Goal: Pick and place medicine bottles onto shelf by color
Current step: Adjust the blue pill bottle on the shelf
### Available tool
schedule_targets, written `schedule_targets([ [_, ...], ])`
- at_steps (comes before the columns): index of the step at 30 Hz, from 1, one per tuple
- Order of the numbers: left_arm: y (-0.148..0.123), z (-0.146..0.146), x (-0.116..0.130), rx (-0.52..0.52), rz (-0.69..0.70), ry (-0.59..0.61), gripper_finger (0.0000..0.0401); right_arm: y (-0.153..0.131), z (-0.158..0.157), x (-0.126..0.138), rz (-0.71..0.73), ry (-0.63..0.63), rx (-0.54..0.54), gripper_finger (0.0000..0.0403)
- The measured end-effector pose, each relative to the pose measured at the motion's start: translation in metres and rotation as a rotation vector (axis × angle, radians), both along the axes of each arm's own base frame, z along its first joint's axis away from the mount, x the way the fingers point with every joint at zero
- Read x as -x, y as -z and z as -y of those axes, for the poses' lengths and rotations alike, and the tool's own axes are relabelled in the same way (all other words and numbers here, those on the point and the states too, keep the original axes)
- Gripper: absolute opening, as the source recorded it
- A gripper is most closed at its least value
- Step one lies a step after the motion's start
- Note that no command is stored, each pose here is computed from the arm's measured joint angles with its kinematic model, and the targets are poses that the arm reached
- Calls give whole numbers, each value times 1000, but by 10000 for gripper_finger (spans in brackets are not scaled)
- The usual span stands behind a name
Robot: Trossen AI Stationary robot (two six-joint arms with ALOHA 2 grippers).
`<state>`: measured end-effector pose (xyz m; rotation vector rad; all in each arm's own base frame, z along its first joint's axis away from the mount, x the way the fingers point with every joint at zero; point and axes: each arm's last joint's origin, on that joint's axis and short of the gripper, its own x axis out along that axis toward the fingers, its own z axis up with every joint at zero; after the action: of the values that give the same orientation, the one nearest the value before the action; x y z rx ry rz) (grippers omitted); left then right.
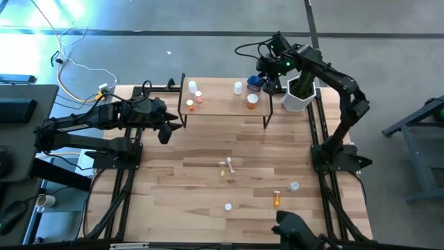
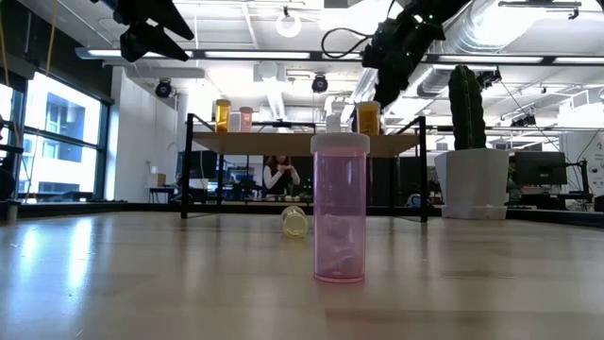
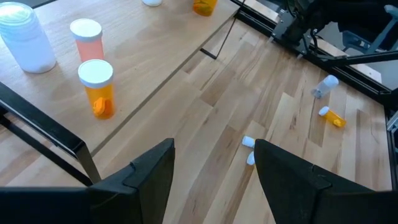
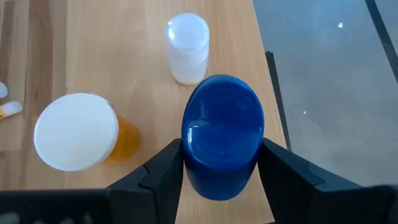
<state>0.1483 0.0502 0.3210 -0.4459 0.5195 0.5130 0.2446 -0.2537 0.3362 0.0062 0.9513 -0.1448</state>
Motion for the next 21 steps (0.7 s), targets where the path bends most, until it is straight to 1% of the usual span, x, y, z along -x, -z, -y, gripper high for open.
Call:
schedule_targets([
  [9, 0, 0, 0, 0, 0, 0, 211, 1, -1, 1, -15, 4, -4, 177],
  [21, 0, 0, 0, -2, -1, 1, 211, 0, 0, 1, -42, 18, 26, 177],
])
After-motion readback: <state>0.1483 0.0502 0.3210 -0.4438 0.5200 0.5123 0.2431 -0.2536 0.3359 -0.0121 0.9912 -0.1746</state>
